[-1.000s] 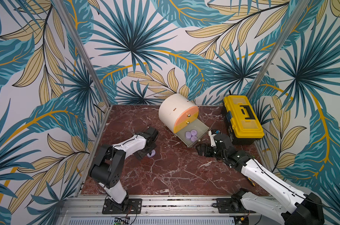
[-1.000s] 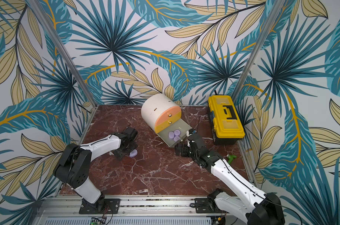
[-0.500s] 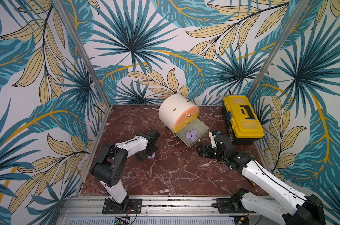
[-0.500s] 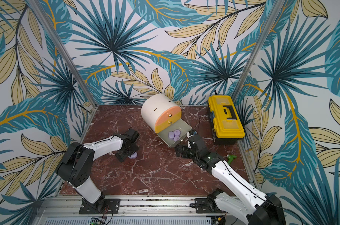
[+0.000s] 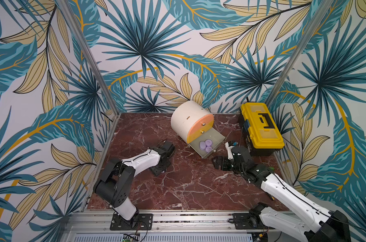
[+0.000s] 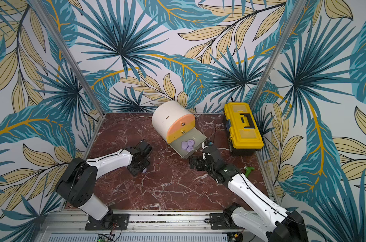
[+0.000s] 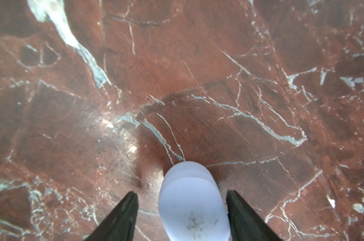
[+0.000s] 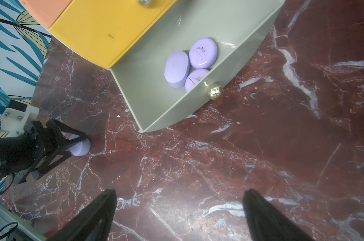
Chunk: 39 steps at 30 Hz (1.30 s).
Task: Put the bluetooth earphones in the drawer according to color
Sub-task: Adjust the Bluetooth earphone at the center of the board, then pick up the Bluetooth earphone from the center of the board.
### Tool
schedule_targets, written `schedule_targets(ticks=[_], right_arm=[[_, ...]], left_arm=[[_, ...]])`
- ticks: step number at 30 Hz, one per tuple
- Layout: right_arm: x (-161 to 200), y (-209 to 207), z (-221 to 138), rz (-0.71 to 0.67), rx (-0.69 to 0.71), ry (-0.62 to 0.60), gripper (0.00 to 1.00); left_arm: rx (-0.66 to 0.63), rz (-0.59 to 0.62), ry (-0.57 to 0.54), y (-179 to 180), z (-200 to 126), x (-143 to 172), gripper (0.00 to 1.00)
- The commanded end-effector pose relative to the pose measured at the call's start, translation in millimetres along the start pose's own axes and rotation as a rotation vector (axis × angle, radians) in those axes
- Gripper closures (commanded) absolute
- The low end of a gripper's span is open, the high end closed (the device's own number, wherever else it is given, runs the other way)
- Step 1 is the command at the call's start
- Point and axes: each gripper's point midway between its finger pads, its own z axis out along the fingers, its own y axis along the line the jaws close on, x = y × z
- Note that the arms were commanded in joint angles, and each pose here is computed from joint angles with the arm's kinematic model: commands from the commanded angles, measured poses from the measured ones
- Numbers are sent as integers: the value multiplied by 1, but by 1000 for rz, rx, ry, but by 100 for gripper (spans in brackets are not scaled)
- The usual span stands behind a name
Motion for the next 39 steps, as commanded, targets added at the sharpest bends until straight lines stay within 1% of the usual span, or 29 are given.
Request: schedule_targets(ticks=[1,4,7,10,13,18,21,23,26,29,31,34,39], right_arm=[[4,-5,-1,10,10,-4,1],[4,-5,-3,8,11,-7,1],[4,-6,-4,9,11,-10,1],[4,-6,-5,11,12,-14,1],[3,-7,-7,10,12,-21,1],[2,-10,-10,6,26,-31,1],[-1,-16,-14,10,61,-55,1],[-6,-25,-20,18,104,-92,1],[-10,-39,-31,34,172,-146,1],[-13,-50,-44,46,224,-188,1],[-14,-55,-53,51,239,-217,1],[-15,-61,-62,55,256,-250,1],[-13,-67,-71,58,271,-270,1]], left_arm=[[-49,9,-6,14,8,3,34],[-57,19,-4,13,11,4,36],[-54,28,-5,11,12,5,45],[-45,45,5,7,12,7,47],[-13,86,6,-3,5,6,57],[70,170,-30,-27,-17,5,63],[144,267,-48,-53,-36,11,63],[181,339,-69,-72,-53,16,64],[226,441,-123,-95,-79,22,64],[312,545,-175,-124,-108,32,64],[391,621,-203,-145,-127,41,64],[477,713,-249,-170,-154,52,64],[560,838,-316,-209,-180,64,64]])
